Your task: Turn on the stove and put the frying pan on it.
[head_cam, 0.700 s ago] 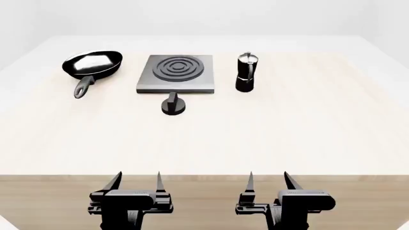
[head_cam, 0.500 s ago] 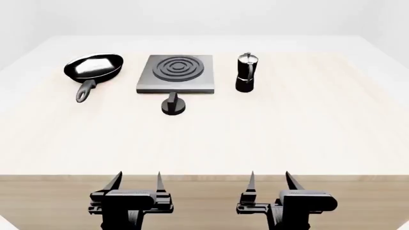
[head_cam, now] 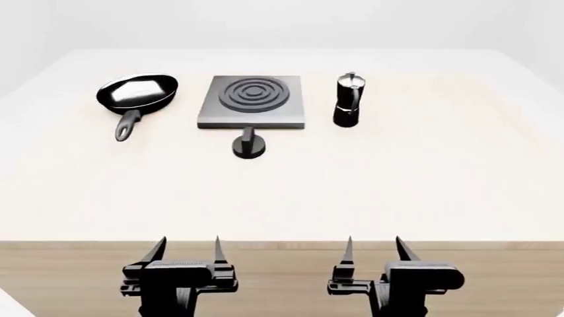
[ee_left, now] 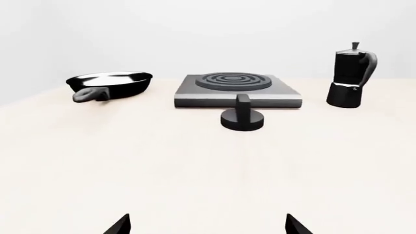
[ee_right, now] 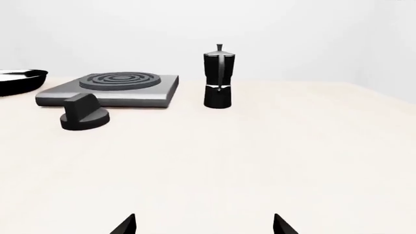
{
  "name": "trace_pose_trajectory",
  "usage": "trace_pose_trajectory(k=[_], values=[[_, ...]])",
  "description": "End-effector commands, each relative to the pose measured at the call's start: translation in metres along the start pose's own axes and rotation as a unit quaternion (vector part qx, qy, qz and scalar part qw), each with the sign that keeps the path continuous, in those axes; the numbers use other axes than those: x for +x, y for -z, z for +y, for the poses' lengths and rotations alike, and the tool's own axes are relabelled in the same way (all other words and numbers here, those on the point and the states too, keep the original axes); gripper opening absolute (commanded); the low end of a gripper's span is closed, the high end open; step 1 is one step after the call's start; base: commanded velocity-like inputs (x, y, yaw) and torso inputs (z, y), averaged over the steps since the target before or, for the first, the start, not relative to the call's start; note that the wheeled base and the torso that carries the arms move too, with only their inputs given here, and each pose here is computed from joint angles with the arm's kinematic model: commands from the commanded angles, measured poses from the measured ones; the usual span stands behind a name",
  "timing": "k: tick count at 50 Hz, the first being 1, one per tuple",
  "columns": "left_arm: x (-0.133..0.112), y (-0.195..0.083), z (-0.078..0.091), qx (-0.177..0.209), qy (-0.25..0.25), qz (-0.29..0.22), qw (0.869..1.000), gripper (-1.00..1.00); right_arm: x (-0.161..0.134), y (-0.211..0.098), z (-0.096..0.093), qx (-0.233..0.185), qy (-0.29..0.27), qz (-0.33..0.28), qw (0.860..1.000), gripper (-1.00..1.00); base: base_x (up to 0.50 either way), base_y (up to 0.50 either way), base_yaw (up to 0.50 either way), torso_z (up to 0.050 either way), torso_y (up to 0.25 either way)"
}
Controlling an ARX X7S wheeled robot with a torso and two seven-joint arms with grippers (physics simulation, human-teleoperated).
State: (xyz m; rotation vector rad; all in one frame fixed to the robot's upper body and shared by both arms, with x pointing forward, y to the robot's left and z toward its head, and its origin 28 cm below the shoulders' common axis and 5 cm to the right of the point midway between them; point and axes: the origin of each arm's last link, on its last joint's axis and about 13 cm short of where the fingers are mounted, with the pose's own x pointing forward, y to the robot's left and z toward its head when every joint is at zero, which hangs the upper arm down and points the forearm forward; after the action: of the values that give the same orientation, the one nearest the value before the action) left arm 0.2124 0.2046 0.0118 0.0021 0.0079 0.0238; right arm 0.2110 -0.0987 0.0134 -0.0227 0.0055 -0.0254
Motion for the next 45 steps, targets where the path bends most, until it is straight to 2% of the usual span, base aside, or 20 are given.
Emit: trace_pose_trajectory(k=[1,24,32,36,45], values=[[-0.0009,-0.0001,0.0006,0.005,-0.005,-0.002,1.0,1.0,-0.001,-0.0006,0.0005,-0.008,0.002,0.006,1.0,1.0,0.0,0.5,0.0,0.0,0.0],[0.0001,0.0011,0.0008,0.008,-0.012,-0.001,1.0,1.0,-0.0003,0.0,0.002,-0.009,-0.001,0.009,1.0,1.0,0.0,0.5,0.0,0.0,0.0],[0.0003,0.0017,0.0009,0.01,-0.01,-0.002,1.0,1.0,0.0001,0.0002,0.0014,0.0,0.002,0.006,1.0,1.0,0.0,0.0,0.0,0.0,0.0],[-0.0002,0.0003,0.0009,0.009,-0.009,-0.004,1.0,1.0,0.0007,-0.0002,0.0021,-0.008,0.001,0.013,1.0,1.0,0.0,0.0,0.0,0.0,0.0],[0.0001,0.0018,0.0009,0.01,-0.008,-0.005,1.0,1.0,0.0007,0.001,0.0015,-0.007,0.0,0.015,1.0,1.0,0.48,0.0,0.0,0.0,0.0]])
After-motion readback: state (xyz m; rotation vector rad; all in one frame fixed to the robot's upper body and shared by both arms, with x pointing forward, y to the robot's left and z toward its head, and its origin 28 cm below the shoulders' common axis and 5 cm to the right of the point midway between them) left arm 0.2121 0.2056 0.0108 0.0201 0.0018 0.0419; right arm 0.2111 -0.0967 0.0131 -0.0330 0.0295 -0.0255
